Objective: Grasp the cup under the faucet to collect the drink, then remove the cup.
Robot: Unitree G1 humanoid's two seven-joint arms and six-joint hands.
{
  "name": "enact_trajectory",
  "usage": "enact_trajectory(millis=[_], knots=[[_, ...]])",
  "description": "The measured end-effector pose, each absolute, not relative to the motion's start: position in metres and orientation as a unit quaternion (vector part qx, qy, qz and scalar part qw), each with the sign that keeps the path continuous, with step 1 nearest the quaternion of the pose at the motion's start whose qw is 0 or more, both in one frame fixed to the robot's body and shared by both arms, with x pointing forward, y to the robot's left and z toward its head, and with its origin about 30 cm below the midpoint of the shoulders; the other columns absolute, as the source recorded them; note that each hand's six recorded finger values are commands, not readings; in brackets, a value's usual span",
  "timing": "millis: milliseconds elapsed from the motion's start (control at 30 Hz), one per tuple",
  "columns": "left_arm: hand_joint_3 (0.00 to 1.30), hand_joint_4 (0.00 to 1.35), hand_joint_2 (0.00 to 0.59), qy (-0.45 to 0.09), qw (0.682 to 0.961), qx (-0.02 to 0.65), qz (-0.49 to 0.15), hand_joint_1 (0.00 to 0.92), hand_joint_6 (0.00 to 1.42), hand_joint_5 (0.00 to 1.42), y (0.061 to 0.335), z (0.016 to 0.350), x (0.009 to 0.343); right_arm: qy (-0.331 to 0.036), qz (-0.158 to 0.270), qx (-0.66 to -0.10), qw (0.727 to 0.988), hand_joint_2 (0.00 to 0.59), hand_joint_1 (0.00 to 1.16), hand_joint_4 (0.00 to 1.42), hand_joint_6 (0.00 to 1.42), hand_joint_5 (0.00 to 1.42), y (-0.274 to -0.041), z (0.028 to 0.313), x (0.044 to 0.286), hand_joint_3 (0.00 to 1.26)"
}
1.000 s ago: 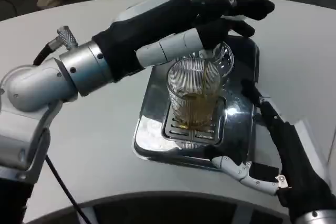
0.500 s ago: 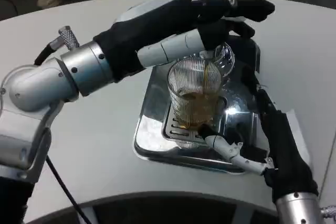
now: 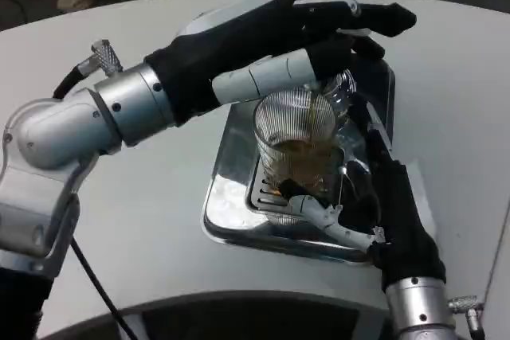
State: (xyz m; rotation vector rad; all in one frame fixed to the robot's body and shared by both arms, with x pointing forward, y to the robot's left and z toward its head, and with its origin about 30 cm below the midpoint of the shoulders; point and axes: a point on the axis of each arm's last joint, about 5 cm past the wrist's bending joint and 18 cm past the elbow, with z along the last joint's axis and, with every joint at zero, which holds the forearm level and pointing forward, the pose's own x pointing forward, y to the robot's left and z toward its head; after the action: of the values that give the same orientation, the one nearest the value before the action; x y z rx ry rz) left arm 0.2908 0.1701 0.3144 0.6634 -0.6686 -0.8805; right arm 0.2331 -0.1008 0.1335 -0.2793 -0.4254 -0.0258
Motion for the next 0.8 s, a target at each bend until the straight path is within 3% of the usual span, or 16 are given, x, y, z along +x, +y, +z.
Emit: enact_trajectory(millis=[800], knots=[[0.24, 0.17, 0.024, -0.311, 0.799, 0.311, -0.409, 0.0, 0.09, 0.24, 0.17, 0.314, 0.291, -0.218, -0.002, -0.134, 0.967, 0.163, 0.88, 0.05, 0.11, 0.04, -0.083, 0.135, 0.259, 0.05]])
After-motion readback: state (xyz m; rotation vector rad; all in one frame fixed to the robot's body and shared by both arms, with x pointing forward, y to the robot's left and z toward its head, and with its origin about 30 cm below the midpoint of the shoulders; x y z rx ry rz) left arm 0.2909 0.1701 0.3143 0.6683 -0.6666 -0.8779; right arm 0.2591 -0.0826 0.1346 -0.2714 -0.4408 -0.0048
